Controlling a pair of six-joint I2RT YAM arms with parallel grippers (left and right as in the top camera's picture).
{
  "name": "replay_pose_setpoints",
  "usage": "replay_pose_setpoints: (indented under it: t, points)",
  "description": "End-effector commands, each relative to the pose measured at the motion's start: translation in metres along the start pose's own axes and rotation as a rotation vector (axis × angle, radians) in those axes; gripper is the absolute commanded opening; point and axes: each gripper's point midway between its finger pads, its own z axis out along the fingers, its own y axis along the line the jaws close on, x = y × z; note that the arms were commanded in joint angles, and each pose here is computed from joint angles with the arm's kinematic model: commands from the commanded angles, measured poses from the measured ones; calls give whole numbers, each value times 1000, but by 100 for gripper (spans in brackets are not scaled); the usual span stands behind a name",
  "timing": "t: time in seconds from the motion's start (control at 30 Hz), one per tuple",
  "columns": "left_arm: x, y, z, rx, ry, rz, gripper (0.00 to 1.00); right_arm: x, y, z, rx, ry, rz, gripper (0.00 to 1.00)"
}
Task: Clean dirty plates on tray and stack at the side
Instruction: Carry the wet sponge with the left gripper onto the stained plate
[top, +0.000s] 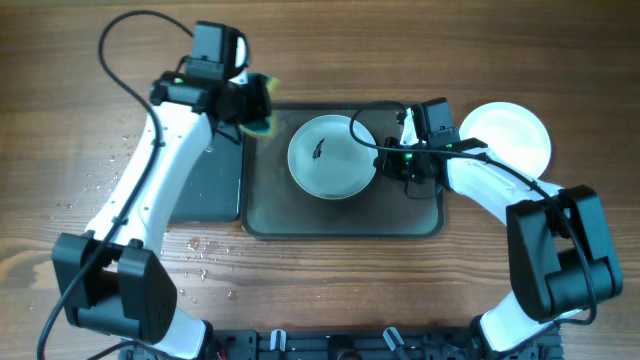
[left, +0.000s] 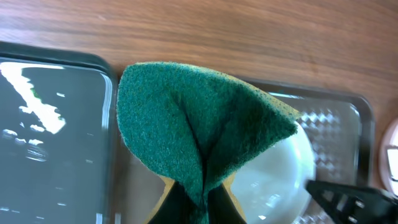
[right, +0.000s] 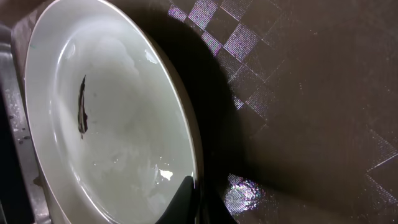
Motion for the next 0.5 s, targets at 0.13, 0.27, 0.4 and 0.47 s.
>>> replay_pose_setpoints:
  t: [0.13, 0.27, 0.4, 0.47]
  points:
    - [32, -52, 34, 40, 90, 62, 4, 4, -5, 6, 14, 13, 15, 4]
    - [44, -64, 58, 39, 124, 50, 4, 4, -5, 6, 14, 13, 15, 4]
    - [50, -63, 75, 32, 143, 51, 4, 4, -5, 6, 14, 13, 16, 4]
    - [53, -61, 80, 23, 158, 49, 4, 4, -5, 6, 14, 13, 15, 4]
